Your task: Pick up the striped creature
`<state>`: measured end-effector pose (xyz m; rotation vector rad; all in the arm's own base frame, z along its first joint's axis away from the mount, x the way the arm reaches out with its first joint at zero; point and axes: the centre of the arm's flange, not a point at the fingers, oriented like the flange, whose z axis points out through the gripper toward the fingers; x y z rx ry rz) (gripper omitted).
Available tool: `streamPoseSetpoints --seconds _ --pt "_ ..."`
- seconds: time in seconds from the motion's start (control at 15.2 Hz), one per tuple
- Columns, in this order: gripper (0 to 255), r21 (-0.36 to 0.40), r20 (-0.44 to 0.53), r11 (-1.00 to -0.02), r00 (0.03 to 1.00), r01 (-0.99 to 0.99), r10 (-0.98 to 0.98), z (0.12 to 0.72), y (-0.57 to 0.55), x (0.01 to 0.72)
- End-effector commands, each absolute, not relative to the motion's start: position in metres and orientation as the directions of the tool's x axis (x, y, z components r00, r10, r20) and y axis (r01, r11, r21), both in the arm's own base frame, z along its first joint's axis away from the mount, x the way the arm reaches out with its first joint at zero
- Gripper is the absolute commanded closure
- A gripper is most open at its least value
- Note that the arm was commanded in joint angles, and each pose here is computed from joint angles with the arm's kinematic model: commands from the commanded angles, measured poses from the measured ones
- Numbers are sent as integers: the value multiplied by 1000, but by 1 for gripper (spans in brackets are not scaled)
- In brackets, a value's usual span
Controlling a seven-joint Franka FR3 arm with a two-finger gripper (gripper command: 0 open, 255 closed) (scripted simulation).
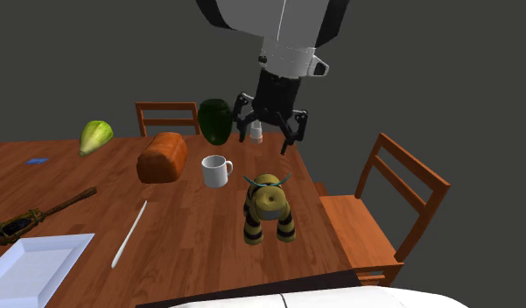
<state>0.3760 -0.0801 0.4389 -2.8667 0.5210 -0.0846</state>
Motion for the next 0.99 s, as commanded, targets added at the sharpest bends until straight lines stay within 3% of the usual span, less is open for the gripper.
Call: streamPoseSetpoints --seconds 0.0,0.92 --pt "0 -246 25 -893 918 -378 -396 421 -92 390" --pt "0 -355 50 -721 758 -595 -650 287 -184 463"
